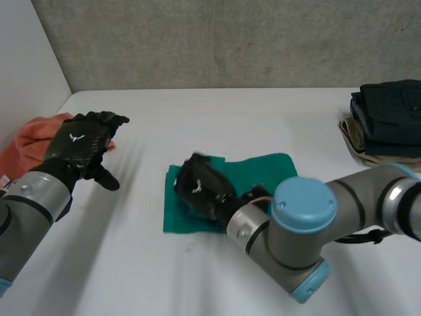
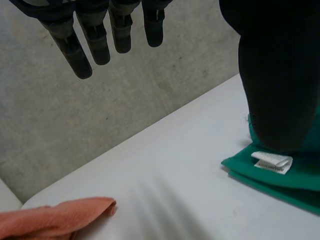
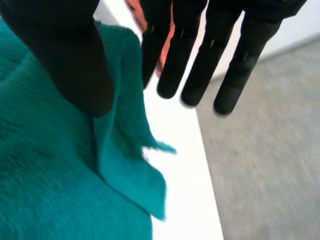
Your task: Fold the laundry.
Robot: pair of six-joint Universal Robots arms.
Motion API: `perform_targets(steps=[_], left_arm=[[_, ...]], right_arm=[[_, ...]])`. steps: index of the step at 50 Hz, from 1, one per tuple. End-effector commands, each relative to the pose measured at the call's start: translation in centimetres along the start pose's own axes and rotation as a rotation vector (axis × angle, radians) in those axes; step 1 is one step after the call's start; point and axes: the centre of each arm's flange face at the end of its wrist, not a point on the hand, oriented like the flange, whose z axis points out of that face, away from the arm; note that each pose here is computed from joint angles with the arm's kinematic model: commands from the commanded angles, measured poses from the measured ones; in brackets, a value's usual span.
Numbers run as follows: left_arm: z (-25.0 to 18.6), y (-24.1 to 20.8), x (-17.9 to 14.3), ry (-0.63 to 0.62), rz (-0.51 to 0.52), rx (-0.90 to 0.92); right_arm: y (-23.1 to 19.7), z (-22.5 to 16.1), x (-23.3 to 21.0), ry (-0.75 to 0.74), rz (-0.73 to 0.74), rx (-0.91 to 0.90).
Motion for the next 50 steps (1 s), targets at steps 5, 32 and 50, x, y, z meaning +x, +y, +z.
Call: perform_targets(steps=[5, 32, 50], left_arm=[[-0.1, -1.3, 3.3, 0.097, 0.019, 0.052], [4.9, 5.2, 15.5, 0.293, 0.252, 0.005], [7.8, 6.3, 7.2, -0.054, 0.382, -0.169]], right_arm=[[2.6, -5.2, 9.3, 0.258, 0.592, -0.177], [11.2, -9.7, 7.1, 0.252, 0.689, -0.476], [10.6, -10.4, 7.5, 0.287, 0.588, -0.470]])
